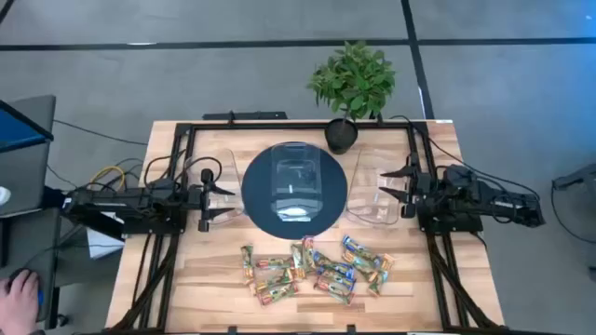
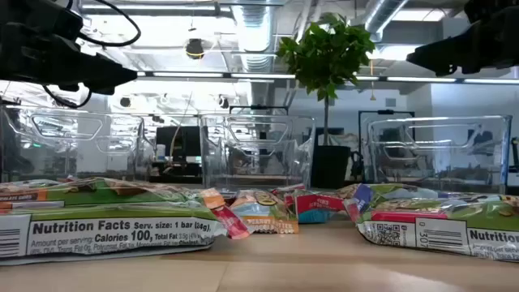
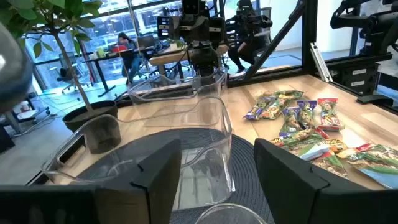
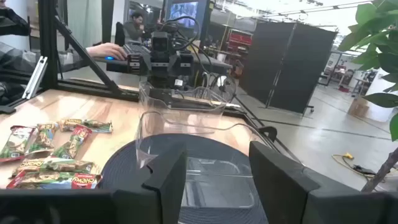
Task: Pick and place Granola Bars by type
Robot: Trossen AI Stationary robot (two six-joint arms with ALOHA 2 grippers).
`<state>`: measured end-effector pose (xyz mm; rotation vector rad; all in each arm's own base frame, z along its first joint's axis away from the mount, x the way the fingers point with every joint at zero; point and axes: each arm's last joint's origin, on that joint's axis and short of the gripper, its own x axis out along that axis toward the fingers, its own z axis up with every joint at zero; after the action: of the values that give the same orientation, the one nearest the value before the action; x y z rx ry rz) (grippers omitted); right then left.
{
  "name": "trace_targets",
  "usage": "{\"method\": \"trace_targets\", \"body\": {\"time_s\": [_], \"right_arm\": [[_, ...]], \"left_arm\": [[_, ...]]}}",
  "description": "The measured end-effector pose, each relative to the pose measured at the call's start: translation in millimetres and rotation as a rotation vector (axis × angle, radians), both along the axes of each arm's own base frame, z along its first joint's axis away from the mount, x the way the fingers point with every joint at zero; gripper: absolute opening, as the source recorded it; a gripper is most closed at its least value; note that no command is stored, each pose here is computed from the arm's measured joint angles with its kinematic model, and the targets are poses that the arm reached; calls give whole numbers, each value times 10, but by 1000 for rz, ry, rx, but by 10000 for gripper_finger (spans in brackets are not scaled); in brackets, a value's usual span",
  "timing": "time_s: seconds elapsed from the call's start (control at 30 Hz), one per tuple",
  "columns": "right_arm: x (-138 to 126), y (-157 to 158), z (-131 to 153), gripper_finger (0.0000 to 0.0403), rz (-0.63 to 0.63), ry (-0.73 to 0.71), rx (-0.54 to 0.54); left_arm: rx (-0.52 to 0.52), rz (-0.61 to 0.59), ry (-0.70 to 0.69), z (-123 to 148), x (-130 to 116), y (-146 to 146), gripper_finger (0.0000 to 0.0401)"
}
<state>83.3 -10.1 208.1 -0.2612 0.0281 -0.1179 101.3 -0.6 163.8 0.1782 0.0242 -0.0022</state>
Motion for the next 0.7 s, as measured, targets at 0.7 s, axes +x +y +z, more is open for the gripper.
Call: {"method": "trace_targets", "body": {"time_s": [0.7], "right_arm": [[0,0,-1,170,0,0,0]], "left_arm": [[1,0,0,0,0,0,199]]}}
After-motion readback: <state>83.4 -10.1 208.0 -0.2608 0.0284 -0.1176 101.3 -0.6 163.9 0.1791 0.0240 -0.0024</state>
